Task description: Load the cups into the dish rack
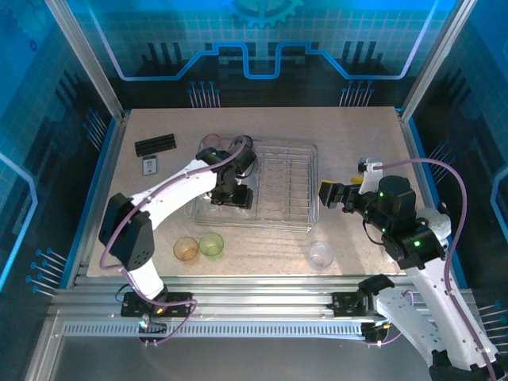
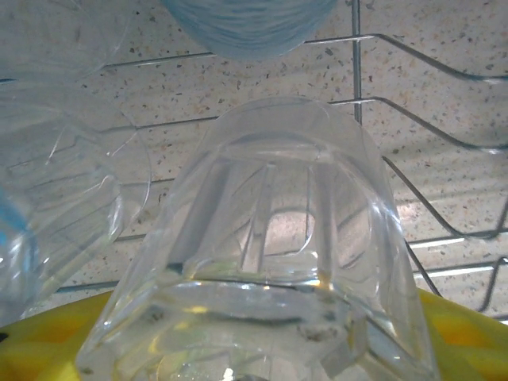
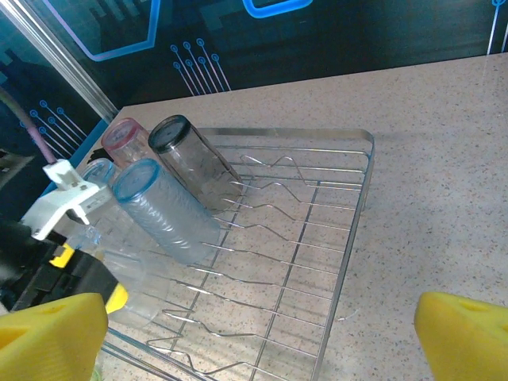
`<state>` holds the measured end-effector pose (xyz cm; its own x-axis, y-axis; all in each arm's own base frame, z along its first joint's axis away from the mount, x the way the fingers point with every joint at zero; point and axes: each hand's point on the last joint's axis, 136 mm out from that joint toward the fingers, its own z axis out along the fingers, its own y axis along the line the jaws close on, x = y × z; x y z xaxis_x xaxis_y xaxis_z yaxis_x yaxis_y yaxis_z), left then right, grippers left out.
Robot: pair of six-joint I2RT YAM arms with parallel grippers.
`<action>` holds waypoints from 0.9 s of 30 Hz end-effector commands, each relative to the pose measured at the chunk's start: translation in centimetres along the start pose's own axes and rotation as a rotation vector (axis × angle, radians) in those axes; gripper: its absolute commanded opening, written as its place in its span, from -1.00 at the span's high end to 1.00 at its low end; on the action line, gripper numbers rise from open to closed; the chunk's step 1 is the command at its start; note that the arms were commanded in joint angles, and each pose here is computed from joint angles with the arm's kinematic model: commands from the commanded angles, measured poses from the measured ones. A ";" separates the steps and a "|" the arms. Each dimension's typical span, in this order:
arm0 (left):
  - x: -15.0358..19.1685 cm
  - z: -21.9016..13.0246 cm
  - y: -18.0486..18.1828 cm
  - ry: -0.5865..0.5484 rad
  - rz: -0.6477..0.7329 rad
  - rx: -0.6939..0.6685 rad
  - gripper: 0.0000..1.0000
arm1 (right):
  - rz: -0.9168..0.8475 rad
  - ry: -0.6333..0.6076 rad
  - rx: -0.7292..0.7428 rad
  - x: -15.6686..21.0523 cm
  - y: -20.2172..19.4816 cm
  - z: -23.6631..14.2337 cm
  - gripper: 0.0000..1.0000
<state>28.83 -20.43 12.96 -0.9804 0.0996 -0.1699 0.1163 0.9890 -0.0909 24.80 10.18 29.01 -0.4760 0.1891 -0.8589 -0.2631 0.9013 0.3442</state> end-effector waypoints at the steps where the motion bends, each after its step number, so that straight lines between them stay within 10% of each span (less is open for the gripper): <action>1: 0.1 -1.7 0.3 -0.049 0.013 0.013 0.17 | 0.017 -0.032 0.016 -0.6 -0.5 -0.1 -1.00; 27: 2.7 1.0 -2.1 0.137 0.173 -0.017 0.21 | 0.076 -0.010 0.053 0.4 -1.2 -1.0 -1.00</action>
<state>27.43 -21.80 12.23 -0.9694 0.2155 -0.1174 0.2242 0.9722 -0.0669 24.31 9.70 28.78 -0.4961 0.2466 -0.8325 -0.2158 0.8937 0.3934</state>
